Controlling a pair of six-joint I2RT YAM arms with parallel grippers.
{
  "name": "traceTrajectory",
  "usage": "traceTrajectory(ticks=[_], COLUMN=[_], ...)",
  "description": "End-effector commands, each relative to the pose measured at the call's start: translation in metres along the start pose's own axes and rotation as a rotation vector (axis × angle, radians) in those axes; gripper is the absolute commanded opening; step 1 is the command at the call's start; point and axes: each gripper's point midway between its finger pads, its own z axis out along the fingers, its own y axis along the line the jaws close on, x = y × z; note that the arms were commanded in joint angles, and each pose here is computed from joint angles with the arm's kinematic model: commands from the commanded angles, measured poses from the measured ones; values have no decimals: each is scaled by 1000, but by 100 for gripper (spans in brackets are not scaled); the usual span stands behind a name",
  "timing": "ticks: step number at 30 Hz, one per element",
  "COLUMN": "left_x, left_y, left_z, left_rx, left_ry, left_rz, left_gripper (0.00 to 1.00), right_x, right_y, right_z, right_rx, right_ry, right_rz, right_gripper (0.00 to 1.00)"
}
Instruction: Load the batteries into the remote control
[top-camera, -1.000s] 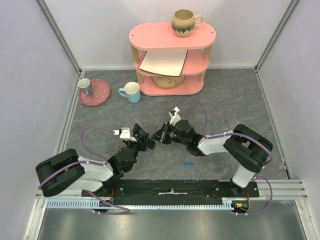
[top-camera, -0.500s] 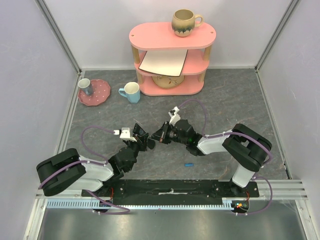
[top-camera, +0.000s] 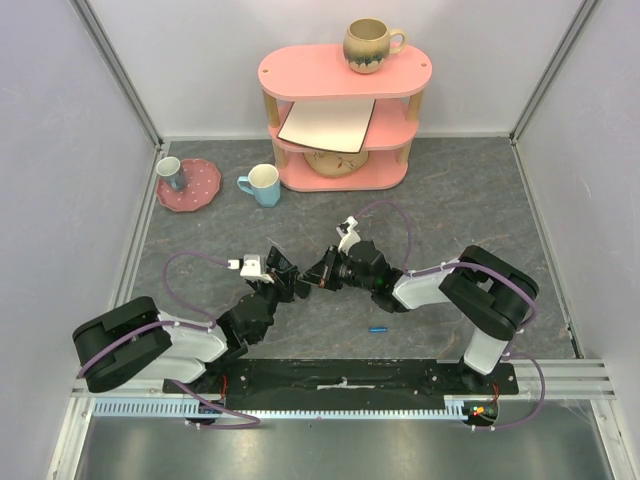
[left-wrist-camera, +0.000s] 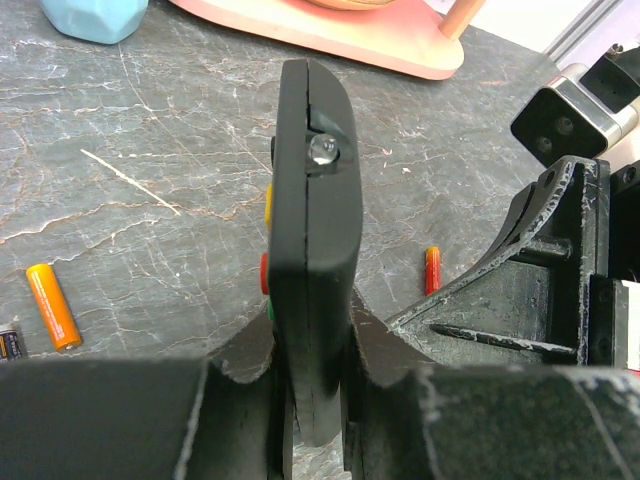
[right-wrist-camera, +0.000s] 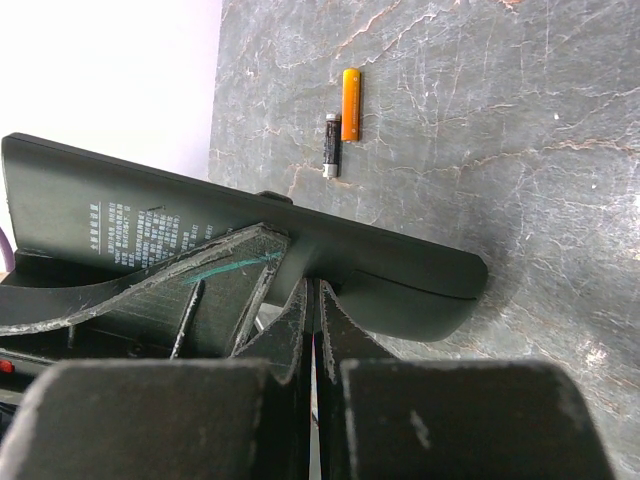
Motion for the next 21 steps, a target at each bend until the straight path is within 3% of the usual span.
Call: traceTrajectory(ticks=[1, 21], left_x=[-10, -11], left_y=[-9, -21], left_z=[3, 5], left_rx=[7, 57], left_ry=[-30, -24], left_rz=[-33, -16], left_gripper=[2, 2], right_x=[-3, 9], right_y=[-2, -31], right_z=[1, 8], right_rx=[-2, 147], right_ry=[-21, 44], right_rz=[-7, -26], right_gripper=[0, 0])
